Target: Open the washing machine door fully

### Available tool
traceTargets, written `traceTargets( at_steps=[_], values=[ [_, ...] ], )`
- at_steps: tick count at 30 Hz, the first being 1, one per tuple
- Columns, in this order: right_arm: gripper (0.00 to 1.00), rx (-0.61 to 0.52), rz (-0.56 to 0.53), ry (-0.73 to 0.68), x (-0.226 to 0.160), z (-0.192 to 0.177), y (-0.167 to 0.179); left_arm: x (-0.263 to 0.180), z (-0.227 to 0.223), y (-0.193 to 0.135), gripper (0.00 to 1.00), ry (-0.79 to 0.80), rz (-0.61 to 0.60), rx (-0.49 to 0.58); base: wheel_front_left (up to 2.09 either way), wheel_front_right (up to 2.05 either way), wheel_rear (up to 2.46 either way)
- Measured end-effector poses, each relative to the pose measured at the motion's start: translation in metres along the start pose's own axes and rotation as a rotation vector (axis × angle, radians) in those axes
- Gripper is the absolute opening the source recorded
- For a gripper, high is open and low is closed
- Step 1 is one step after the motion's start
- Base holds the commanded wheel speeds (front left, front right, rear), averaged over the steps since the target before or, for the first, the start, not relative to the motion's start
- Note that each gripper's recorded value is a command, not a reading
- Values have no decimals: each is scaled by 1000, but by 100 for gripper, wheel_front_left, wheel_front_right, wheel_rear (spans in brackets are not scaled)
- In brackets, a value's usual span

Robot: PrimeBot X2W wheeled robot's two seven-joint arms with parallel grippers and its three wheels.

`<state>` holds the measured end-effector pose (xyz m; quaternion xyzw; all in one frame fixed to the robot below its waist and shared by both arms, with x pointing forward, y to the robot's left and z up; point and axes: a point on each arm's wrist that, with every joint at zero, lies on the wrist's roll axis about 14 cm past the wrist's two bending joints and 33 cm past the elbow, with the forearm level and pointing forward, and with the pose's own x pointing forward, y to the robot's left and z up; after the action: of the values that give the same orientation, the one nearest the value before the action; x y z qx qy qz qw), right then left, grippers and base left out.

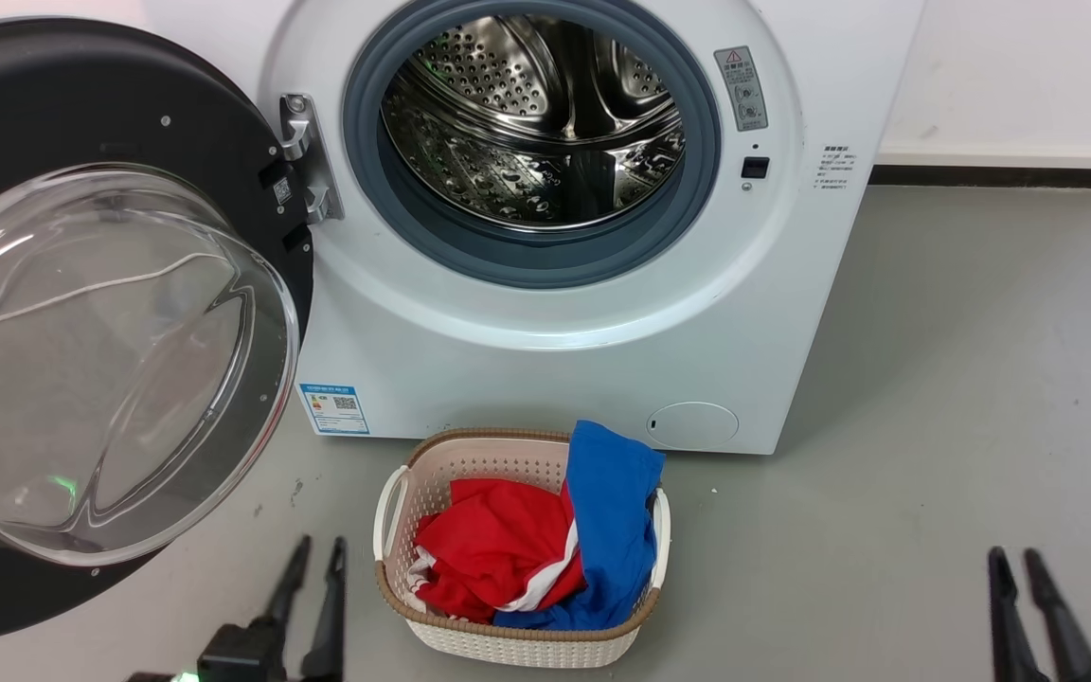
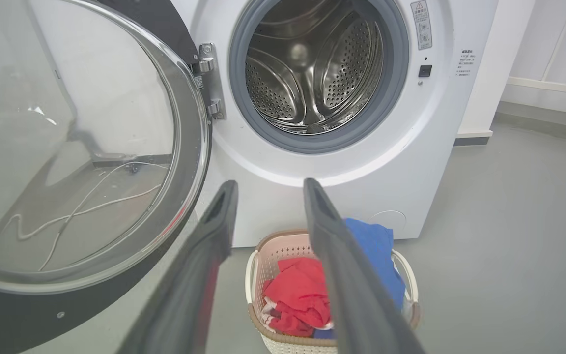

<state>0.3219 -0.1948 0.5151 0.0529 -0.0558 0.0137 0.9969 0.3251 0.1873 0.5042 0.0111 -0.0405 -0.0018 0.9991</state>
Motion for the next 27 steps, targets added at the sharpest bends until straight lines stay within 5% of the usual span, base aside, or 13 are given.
traceTargets(
  at_steps=[5,27],
  values=[
    [0,20,-10,51,-4,-15,-1,-9,-22,0,0,76,9,-24,0,0,0],
    [0,422,-90,76,12,-22,-8,4,-28,16,0,122,114,-445,0,0,0]
  ],
)
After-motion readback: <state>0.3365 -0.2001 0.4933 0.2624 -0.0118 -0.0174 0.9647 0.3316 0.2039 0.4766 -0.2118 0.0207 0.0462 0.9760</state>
